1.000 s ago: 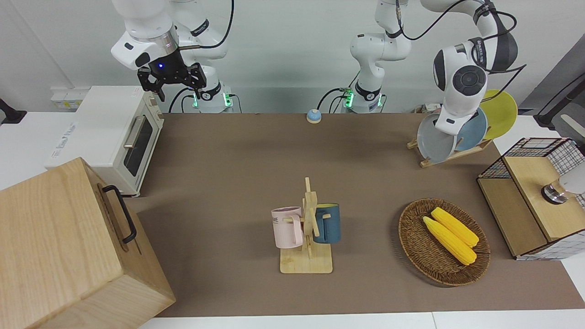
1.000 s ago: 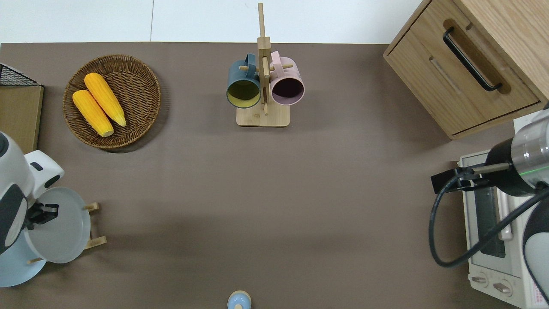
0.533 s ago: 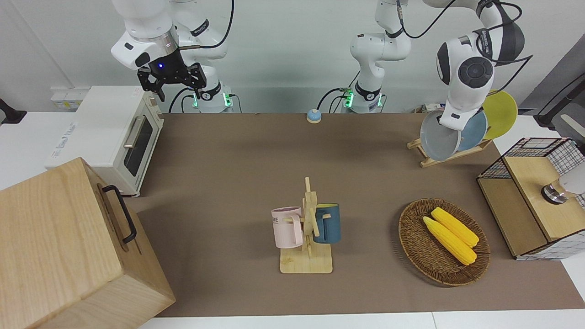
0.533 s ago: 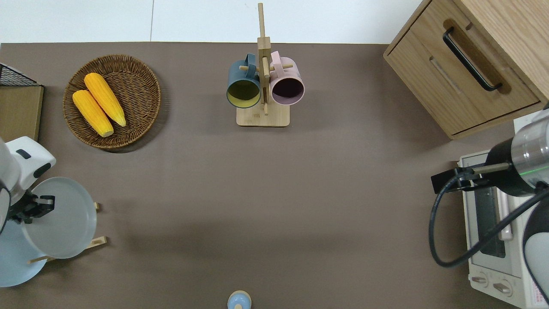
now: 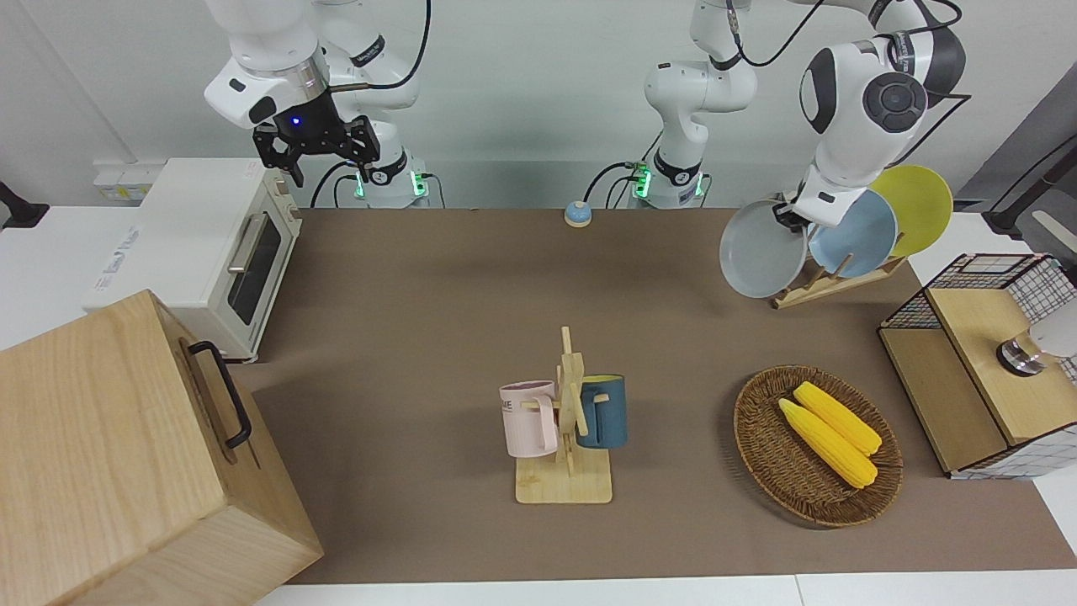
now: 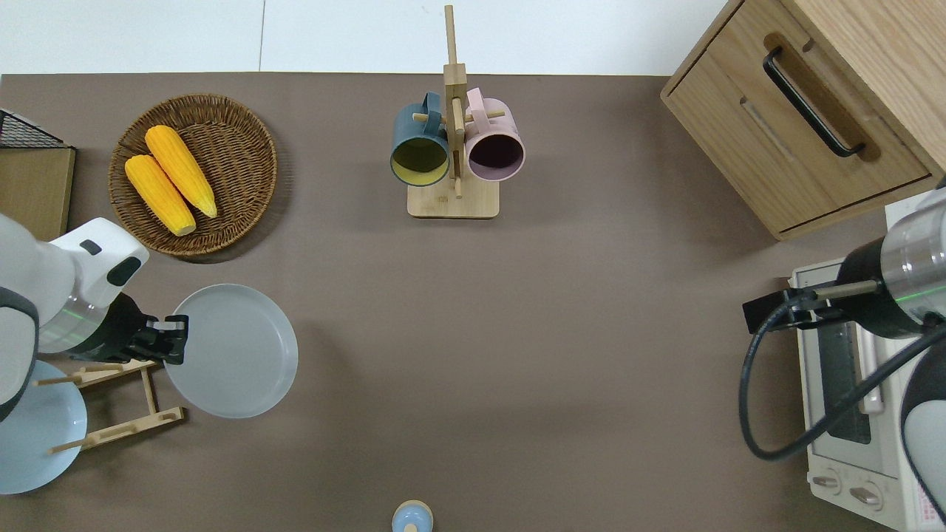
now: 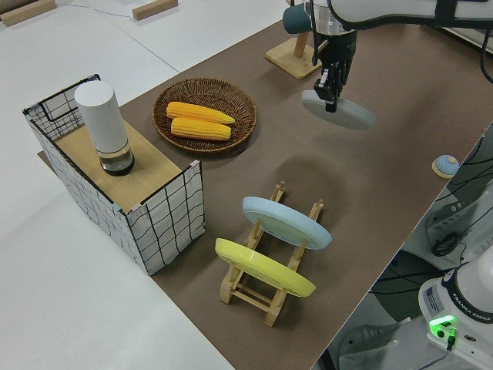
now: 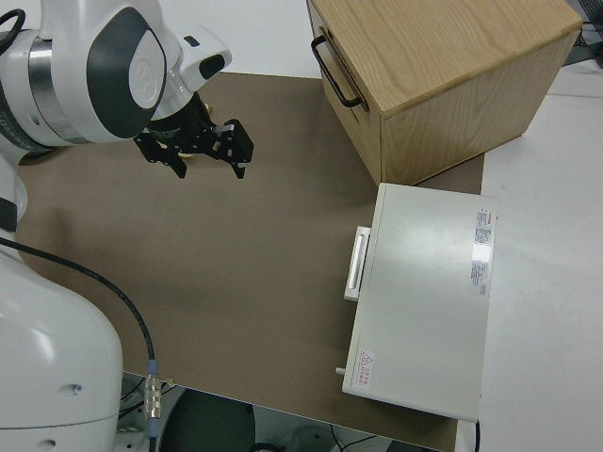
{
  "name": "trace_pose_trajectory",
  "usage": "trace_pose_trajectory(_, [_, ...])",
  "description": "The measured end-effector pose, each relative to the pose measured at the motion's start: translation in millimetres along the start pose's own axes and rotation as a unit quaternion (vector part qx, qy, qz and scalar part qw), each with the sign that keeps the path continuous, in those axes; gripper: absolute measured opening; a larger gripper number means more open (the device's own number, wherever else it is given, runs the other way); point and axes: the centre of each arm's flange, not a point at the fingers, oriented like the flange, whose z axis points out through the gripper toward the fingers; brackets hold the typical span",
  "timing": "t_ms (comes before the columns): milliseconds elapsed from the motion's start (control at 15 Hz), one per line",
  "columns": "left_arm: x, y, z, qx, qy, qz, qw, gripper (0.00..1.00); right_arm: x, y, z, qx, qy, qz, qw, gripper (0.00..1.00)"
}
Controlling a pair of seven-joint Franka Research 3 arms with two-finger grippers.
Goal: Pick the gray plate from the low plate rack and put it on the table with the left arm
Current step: 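Lift the gray plate out of the rack with the left gripper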
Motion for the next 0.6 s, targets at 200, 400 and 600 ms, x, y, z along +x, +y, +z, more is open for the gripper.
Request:
trace_pose_trajectory(200, [9, 15, 16, -0.031, 0.005, 0.003, 0.9995, 0.11, 0.0, 0, 0, 0.000, 0.000, 0.000, 1.0000, 0.99])
trace_pose_trajectory(400, [16, 23, 33, -0.059, -0.007, -0.001, 0.9982, 0.11, 0.0, 0, 0, 0.000, 0.000, 0.000, 1.0000, 0.99])
trace_pose_trajectory(600, [22, 32, 54, -0.078, -0.027, -0.004, 0.9965, 0.11, 0.0, 0, 0, 0.000, 0.000, 0.000, 1.0000, 0.99])
